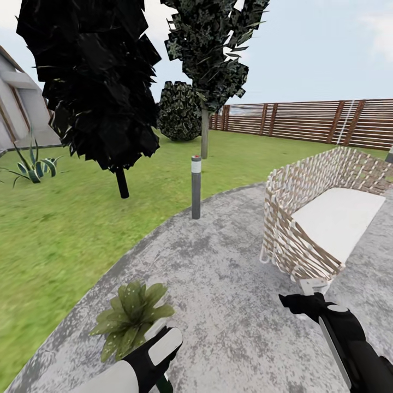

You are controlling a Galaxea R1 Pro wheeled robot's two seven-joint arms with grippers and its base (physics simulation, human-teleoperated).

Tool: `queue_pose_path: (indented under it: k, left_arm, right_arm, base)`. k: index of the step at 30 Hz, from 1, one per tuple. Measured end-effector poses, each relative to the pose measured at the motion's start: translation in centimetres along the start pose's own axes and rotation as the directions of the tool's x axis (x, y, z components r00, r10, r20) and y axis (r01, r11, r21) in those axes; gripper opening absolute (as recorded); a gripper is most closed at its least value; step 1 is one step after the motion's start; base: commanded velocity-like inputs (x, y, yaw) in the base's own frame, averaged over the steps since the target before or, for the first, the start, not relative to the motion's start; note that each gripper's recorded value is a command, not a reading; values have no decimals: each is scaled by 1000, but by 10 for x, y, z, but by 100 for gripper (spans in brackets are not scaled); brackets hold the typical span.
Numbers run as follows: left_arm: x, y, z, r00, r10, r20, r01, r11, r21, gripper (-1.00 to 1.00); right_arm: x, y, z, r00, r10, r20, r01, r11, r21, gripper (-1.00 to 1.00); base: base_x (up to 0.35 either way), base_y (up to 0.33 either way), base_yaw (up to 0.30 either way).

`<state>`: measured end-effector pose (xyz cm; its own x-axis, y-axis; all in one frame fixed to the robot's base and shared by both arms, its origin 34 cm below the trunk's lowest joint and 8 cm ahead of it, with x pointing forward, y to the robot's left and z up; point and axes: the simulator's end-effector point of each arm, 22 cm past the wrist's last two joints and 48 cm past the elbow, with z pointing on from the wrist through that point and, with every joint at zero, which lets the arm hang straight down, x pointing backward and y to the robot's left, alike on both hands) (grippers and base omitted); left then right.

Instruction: Pick up the pesticide atomizer in the garden and spray insectifuge to fully cover both potted plants in the garden.

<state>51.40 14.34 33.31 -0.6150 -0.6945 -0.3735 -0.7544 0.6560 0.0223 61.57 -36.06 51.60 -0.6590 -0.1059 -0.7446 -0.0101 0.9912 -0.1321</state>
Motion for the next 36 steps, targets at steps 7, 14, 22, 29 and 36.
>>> queue_pose_path:
  k: [7, 14, 22, 29, 36]
  left_arm:
    - [-6, 2, 0, 999, -42, 28, 42, 999, -8, -100]
    - [-7, 0, -2, 998, -52, 33, 52, 999, -1, -100]
    - [-7, -5, -4, 998, -50, 32, 49, 999, 11, -100]
    - [-9, -7, -5, 998, -55, 36, 55, 998, 16, -100]
    - [-21, -15, -26, 984, -150, 93, 149, 989, 15, -100]
  right_arm:
    - [1, 1, 0, 1000, -2, -2, 2, 1000, -2, 100]
    - [22, 101, 4, 991, -127, -45, 117, 977, -179, 100]
    - [194, 43, -31, 953, -285, -105, 264, 948, -175, 100]
    - [434, -8, -118, 941, -308, -136, 270, 932, -241, 100]
    - [469, -29, -135, 934, -293, -205, 256, 948, -188, 100]
  base:
    - [19, -146, 0]
    - [3, -21, 130]
    - [0, 0, 3]
    - [0, 0, 0]
    - [0, 0, 0]
